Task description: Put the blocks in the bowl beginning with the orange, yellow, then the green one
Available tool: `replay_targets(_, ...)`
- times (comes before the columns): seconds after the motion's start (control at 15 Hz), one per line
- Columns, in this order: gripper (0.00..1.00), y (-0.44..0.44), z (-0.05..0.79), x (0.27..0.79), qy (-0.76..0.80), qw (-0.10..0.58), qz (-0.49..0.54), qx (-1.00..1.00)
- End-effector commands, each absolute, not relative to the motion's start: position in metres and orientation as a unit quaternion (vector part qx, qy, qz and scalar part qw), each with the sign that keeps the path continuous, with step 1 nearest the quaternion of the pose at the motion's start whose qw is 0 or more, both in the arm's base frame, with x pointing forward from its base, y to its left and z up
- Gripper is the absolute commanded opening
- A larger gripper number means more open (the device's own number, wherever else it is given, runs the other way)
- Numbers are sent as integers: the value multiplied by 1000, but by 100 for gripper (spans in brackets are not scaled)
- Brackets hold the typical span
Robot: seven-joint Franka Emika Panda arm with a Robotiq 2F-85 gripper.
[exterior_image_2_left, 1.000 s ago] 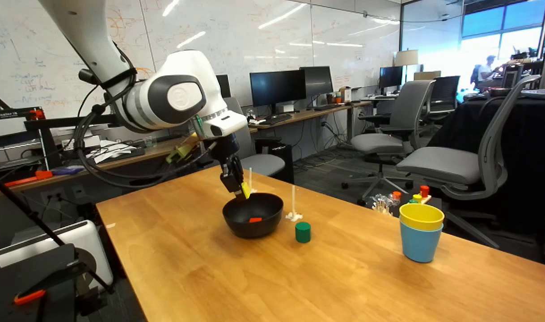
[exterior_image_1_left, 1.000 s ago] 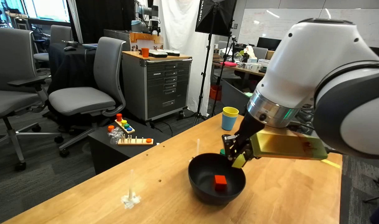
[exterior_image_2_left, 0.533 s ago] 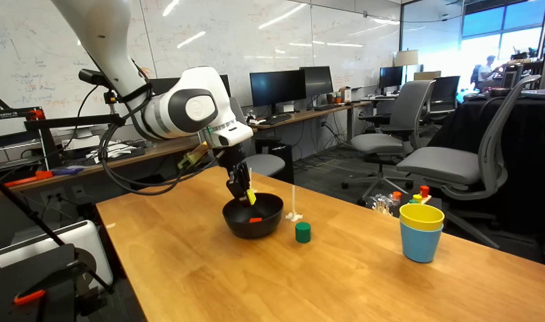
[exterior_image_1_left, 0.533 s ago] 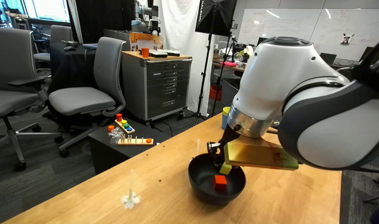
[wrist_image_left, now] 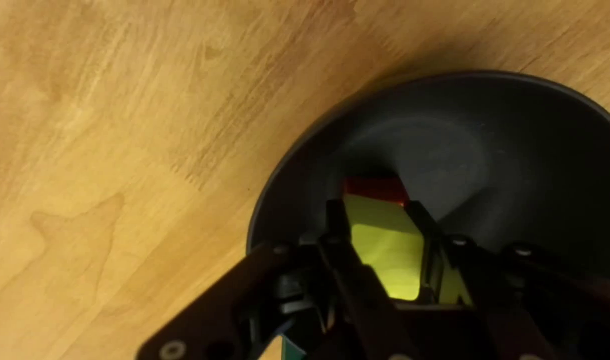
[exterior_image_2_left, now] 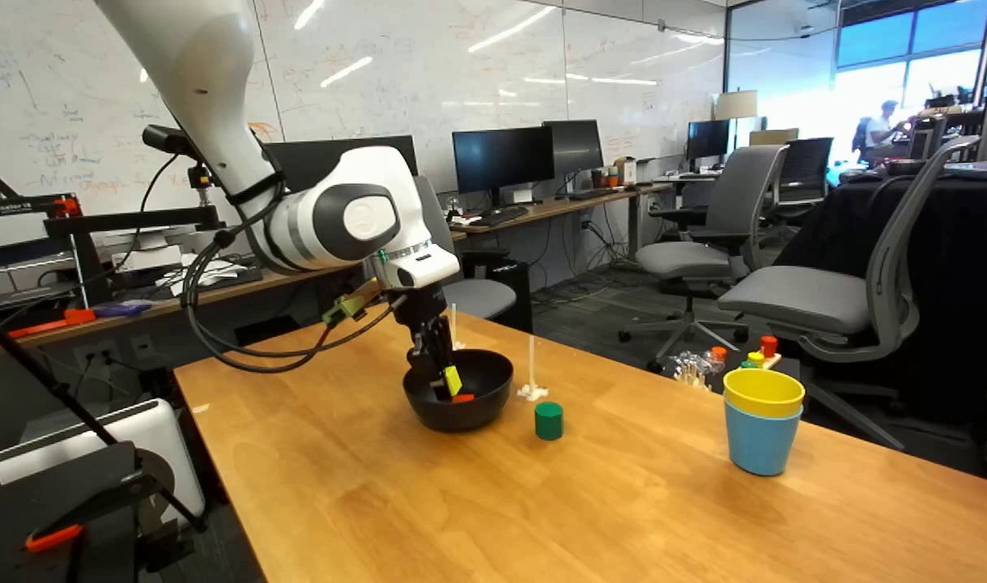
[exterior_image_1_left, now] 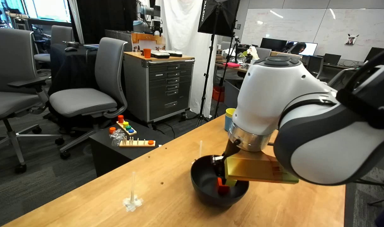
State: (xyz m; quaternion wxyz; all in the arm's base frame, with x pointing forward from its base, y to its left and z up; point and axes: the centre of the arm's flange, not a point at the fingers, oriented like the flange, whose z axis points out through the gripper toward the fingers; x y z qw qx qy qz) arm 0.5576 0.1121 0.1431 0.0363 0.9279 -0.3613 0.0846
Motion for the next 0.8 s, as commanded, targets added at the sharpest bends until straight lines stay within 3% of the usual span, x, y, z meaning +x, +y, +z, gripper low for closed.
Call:
replay_targets(0.0,8,117,139,564,-373,43,78,924)
replay_targets(0.2,8,117,135,561,-370,46,76,925)
replay_targets(0.4,18,116,133,560,-370,49,73,925)
replay_targets(0.53,30,116,133,560,-371,50,72,924)
replay_targets(0.6,54,115,134,561,-371,50,72,924)
replay_targets(0.73,62,115,136,562,-372,50,73,924)
